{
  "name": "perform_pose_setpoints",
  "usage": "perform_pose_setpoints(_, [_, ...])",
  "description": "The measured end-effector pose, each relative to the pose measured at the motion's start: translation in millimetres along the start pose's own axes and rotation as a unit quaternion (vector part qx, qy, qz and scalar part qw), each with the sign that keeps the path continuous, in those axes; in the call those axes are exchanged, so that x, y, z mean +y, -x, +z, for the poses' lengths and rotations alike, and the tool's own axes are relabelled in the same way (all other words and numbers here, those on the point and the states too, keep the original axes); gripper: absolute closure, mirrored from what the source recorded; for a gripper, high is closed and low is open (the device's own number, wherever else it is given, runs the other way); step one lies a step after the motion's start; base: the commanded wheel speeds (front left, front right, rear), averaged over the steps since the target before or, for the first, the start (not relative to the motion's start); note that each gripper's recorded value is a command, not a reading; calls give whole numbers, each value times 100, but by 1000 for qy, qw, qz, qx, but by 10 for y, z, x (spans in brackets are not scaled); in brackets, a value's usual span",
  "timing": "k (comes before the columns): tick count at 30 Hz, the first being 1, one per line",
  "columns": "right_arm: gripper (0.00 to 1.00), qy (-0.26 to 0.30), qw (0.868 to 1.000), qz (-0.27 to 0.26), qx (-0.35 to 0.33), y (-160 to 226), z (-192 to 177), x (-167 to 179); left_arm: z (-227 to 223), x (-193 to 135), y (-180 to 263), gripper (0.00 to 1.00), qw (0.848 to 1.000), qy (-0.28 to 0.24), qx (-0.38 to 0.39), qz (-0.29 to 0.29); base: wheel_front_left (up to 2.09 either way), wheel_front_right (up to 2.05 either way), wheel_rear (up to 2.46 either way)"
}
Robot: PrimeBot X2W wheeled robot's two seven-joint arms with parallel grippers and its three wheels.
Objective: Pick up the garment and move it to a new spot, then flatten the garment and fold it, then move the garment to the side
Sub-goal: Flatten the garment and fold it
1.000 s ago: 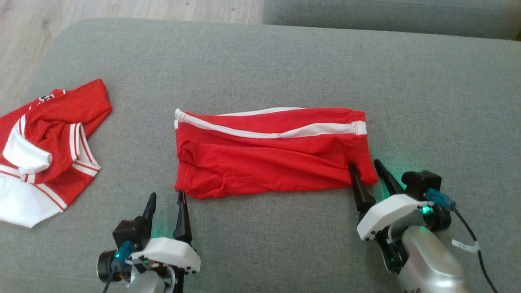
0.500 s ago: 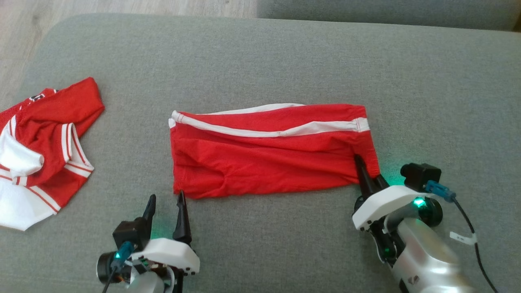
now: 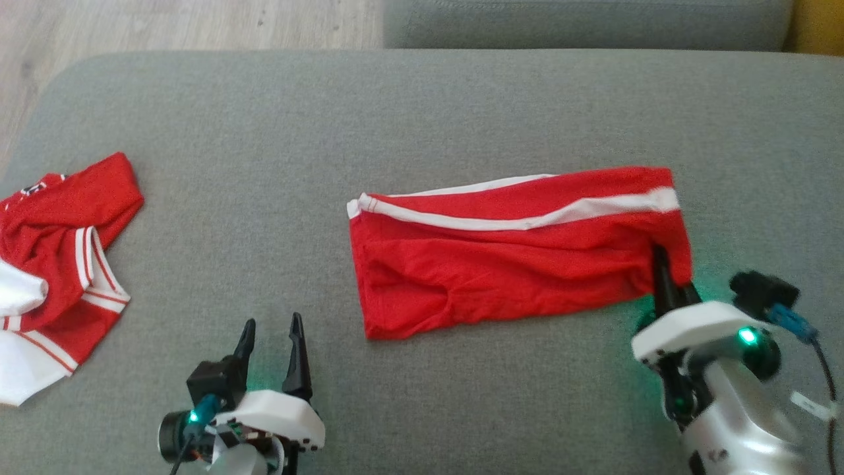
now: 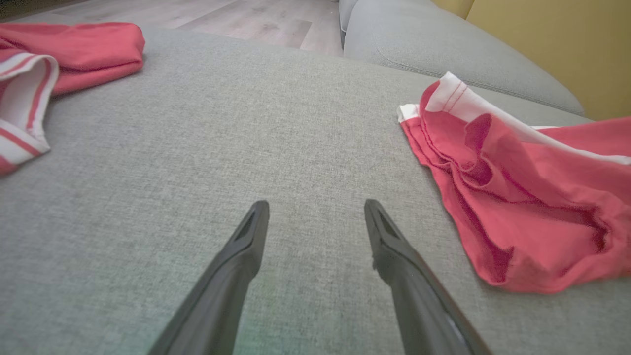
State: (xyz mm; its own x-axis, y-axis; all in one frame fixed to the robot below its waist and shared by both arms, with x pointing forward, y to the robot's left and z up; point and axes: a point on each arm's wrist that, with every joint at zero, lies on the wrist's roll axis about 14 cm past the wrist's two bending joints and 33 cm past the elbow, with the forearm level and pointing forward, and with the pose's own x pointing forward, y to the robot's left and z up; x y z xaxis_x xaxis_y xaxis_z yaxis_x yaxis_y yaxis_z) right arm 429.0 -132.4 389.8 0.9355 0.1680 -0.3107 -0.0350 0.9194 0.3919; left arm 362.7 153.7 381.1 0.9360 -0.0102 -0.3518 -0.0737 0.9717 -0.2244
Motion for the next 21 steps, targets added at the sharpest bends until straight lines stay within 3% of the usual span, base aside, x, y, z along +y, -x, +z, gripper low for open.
perform_pose_setpoints(9, [100,13,989,131,-67,4,406,903,13,-43,52,0,1000,-4,-3,-8,0,0,0])
perform_pose_setpoints(15, [100,46,964,263,-15,144,78,1800,40,122,182,0,1000,6,-12,17,0,0,0])
perform_pose_setpoints(21, [100,103,941,321,30,116,-223,2187,35,336,345,0,999,13,-18,50,0,0,0])
